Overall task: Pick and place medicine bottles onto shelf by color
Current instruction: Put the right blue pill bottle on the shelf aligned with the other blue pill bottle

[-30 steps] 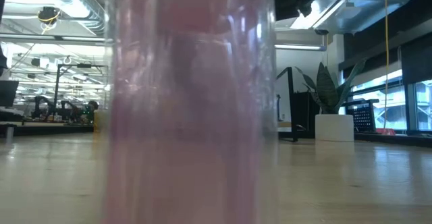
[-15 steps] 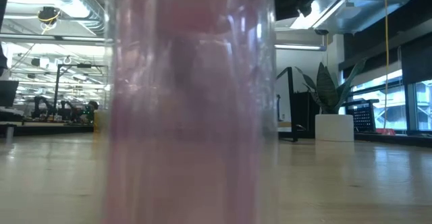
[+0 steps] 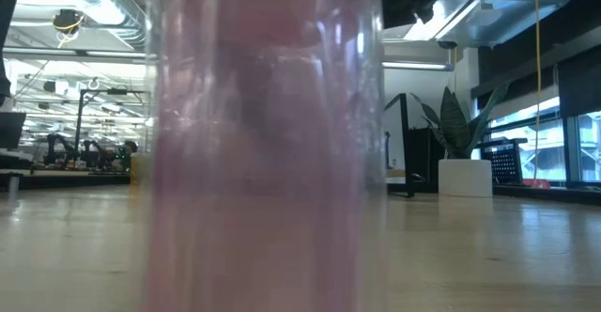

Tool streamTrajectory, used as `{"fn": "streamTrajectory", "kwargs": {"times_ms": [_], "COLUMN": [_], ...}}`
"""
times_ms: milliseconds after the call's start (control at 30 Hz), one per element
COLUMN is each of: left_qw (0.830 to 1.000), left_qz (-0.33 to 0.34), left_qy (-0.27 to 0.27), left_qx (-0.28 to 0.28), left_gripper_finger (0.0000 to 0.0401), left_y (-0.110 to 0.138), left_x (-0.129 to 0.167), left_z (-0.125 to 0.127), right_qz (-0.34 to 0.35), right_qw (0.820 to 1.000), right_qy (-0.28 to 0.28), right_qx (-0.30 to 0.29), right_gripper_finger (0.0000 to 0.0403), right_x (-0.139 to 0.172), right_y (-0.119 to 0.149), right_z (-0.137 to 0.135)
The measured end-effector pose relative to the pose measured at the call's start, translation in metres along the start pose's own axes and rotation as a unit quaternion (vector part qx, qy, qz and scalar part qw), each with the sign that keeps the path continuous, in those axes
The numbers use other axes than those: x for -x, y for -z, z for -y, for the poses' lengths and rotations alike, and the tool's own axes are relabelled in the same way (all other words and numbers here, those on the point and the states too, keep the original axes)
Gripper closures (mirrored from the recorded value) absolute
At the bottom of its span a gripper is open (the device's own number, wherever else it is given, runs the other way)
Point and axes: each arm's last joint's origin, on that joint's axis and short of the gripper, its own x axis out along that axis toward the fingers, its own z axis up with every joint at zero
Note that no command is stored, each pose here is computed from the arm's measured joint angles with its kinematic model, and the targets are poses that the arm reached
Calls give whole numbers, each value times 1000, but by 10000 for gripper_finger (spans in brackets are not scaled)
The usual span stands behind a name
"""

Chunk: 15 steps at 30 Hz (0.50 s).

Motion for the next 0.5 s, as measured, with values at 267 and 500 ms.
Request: {"fn": "streamTrajectory", "kwargs": {"times_ms": [267, 500], "left_qw": [1000, 1000], "left_qz": [1, 0], "left_qy": [-6, -5], "left_qx": [7, 15], "left_gripper_finger": [307, 307], "left_y": [-1, -1], "left_x": [-1, -1], "left_z": [-3, -2], "right_qz": [0, 0], "right_qw": [1000, 1000], "right_qy": [0, 0], "right_qx": [0, 0], "right_gripper_finger": [179, 179], "right_x": [0, 0], "right_y": [0, 0], "right_z": [0, 0]}}
